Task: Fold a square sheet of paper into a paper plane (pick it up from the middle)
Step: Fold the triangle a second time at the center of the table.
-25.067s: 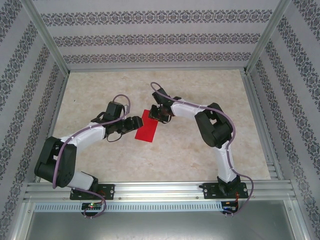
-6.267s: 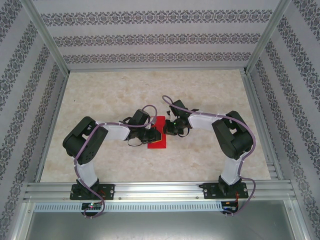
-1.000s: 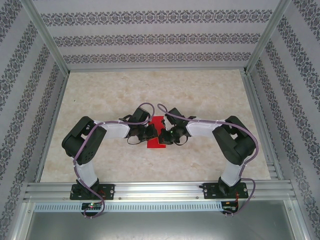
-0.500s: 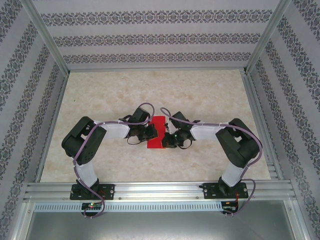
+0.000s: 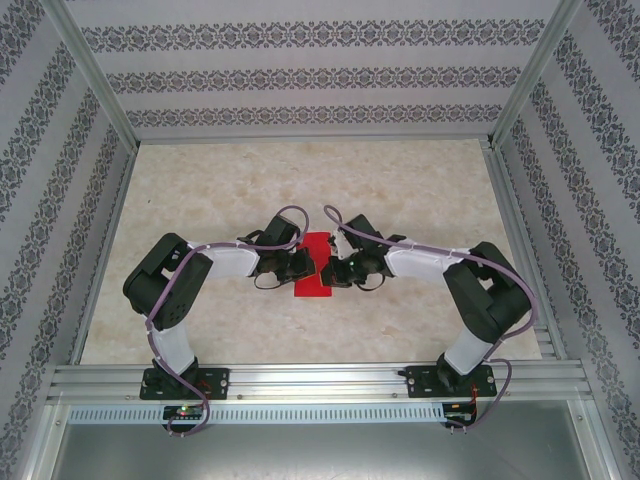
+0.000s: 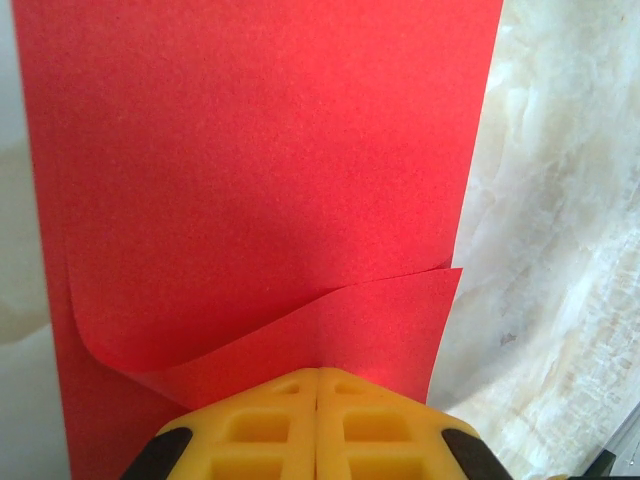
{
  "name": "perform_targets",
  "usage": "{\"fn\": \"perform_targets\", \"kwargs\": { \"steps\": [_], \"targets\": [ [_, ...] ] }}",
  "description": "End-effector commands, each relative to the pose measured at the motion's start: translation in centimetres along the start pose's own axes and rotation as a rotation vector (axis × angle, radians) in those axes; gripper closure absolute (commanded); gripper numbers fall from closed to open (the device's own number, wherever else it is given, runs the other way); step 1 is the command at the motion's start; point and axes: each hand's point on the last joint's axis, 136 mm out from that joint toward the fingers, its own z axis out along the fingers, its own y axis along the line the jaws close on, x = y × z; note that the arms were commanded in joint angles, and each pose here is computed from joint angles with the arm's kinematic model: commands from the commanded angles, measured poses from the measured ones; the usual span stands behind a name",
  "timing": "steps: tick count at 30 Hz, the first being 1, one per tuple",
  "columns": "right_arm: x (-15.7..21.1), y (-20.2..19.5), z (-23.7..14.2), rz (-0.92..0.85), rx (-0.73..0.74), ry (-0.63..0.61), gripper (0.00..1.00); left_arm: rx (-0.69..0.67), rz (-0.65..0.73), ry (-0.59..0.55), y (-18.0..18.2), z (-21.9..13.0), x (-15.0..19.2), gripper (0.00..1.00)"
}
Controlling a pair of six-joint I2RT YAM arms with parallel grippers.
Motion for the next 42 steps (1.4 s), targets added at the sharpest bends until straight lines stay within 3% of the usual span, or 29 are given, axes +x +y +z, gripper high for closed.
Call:
{"fn": "perform_targets", "kwargs": {
  "steps": [1,7,18,28,36,42],
  "targets": [
    [-0.9,-0.5,1.1,0.021,0.033,-0.014,1.00,-0.175,-0.070,0.029,5.1,0.5,1.6,0.93],
    [0.1,-2.3,2.1,0.055,0.085,0.032,1.00,-0.173,-0.070,0.032,5.1,0.6,1.6,0.93],
    [6.9,-5.1,0.5,0.079,0.127,0.160,1.00,-0.193,-0.076,0.026,5.6,0.5,1.7,0.94],
    [-0.2,0.5,-1.0,-0.003,0.002,-0.044,1.00,-0.183,-0.063,0.031,5.3,0.5,1.7,0.94],
    [-0.7,-1.1,1.8,0.043,0.045,0.000,1.00,-0.164,-0.051,0.036,4.8,0.5,1.6,0.93],
    [1.5,-3.3,3.0,0.065,0.097,0.077,1.00,-0.173,-0.045,0.034,5.2,0.6,1.6,0.93]
  ]
}}
